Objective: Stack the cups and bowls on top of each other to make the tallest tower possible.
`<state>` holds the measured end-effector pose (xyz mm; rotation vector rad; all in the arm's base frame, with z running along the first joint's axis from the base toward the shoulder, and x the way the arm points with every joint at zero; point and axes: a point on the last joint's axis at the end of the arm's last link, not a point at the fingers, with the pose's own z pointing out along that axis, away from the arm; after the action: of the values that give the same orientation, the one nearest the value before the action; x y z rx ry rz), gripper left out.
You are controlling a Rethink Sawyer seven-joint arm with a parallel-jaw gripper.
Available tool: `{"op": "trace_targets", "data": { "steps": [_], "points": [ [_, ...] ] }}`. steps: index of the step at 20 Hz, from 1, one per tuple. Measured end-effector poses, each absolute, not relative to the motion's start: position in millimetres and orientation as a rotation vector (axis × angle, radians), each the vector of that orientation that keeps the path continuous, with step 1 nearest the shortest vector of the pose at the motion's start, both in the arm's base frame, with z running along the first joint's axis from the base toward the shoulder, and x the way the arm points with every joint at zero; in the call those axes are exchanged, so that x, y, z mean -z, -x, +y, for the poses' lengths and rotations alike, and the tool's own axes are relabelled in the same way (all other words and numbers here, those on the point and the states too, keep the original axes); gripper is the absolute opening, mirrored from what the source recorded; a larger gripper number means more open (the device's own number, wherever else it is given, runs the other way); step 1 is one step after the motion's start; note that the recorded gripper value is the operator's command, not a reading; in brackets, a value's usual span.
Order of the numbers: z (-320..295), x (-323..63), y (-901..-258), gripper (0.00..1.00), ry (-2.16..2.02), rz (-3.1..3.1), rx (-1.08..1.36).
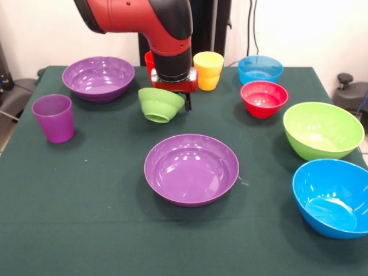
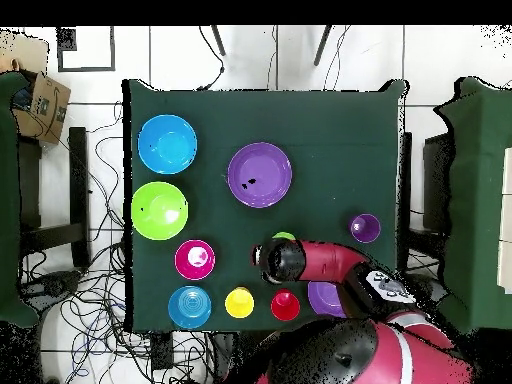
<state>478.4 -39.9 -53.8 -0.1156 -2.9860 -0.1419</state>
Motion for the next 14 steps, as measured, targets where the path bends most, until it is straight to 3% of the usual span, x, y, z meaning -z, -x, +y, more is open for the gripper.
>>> {"op": "trace_targets", "data": {
  "steps": [14],
  "points": [
    [-67,30,-498,1.00,0.174,-3.046,0.113]
  ]
}}
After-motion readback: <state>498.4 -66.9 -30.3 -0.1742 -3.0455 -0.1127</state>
